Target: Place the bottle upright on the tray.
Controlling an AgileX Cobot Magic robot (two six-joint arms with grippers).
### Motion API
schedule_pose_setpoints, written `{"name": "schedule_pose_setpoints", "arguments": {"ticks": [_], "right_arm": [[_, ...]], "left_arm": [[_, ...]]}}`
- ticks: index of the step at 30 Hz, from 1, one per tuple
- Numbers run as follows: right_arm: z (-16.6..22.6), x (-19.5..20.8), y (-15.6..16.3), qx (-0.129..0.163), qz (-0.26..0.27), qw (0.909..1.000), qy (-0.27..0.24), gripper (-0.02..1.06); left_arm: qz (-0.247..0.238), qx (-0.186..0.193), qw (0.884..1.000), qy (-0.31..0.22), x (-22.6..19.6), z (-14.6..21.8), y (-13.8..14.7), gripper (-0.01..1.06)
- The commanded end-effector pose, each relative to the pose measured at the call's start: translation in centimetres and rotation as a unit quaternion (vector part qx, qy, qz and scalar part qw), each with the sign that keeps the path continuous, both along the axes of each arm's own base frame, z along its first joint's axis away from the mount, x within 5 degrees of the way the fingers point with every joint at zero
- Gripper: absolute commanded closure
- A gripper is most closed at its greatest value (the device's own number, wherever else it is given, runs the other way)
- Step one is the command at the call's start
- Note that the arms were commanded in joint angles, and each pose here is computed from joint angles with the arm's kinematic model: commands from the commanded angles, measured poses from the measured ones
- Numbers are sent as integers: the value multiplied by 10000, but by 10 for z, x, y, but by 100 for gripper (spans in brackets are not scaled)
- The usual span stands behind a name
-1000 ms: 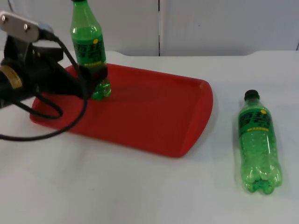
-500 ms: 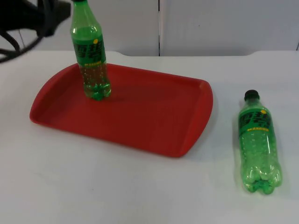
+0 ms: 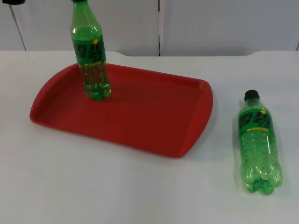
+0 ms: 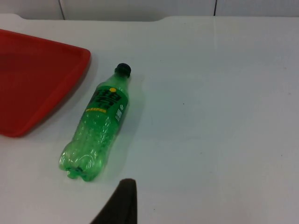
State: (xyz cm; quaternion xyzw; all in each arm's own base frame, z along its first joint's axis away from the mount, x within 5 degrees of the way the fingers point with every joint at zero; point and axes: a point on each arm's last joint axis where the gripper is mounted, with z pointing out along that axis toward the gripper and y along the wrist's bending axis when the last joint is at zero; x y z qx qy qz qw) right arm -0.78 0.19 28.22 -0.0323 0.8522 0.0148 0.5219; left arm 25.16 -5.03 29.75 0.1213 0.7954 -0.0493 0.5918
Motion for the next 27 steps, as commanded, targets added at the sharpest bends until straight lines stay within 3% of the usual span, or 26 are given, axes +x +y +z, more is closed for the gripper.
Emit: {"name": "schedule_pose_setpoints", "arguments": {"ticks": [1,10,21,27], "right_arm": [[-2,0,0,-6,-17,10000,10,3],[-2,0,0,-6,-17,10000,10,3],[-2,0,0,-6,-17,10000,10,3],[-2,0,0,-6,-17,10000,10,3]], "left_arm": [[1,-69,9999,112,-10,3,-5,0],[-24,-316,9984,463,-39,15,-17,0],[40,-181,9979,622,-79,31,-9,0],[-167,-139,9983,537,-103,42,-2,0]]}}
